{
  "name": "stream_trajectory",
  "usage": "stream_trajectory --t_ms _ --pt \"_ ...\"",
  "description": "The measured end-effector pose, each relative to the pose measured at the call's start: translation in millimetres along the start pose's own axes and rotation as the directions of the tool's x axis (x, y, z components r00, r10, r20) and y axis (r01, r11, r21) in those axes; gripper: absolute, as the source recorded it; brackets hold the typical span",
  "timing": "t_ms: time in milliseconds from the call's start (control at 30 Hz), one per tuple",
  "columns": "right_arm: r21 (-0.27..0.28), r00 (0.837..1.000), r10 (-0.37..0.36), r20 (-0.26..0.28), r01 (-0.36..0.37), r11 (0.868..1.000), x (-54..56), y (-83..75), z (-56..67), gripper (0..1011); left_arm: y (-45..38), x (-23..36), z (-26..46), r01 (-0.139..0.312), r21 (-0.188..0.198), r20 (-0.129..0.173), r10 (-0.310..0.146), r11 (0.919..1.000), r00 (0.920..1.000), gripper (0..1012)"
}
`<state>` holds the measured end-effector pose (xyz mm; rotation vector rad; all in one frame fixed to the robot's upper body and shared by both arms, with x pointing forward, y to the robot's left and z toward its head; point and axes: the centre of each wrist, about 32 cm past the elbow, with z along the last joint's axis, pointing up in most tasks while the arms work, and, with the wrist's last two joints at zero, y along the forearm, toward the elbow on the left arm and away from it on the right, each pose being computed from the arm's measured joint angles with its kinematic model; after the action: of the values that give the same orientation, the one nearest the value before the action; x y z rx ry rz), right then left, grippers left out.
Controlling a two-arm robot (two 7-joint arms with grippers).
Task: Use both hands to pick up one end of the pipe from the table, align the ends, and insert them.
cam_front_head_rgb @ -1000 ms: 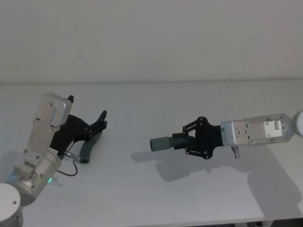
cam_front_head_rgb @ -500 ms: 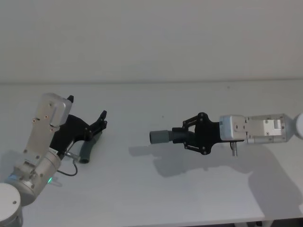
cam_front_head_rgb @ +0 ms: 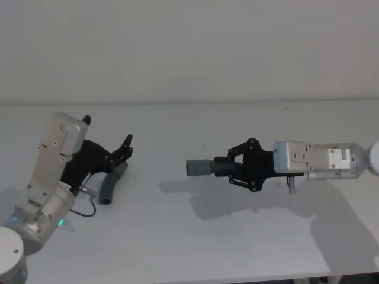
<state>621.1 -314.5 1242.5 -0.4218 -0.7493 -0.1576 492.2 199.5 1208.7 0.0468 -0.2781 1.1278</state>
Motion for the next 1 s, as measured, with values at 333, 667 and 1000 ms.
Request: stream_trajectory --t_ms 333,667,1000 --pt "0.0 1.0 -0.006 -0.005 0.006 1.0 -0.2 0.5 0.2 233 -3.2 12.4 30.6 -0.029 -0.066 -0.025 0.028 0.9974 0.9993 1001" --pt "0.0 1.0 -0.009 -0.006 0.009 1.0 -0.5 0.7 0.3 233 -0.4 20.1 57.0 -0.045 -0.035 -0.076 0.042 0.9984 0.9962 1001" --pt "0.0 1.0 -0.009 -0.007 0.009 1.0 -0.7 0.8 0.2 233 5.0 22.5 71.6 -0.048 0.046 -0.145 0.054 0.9978 0.9879 1001"
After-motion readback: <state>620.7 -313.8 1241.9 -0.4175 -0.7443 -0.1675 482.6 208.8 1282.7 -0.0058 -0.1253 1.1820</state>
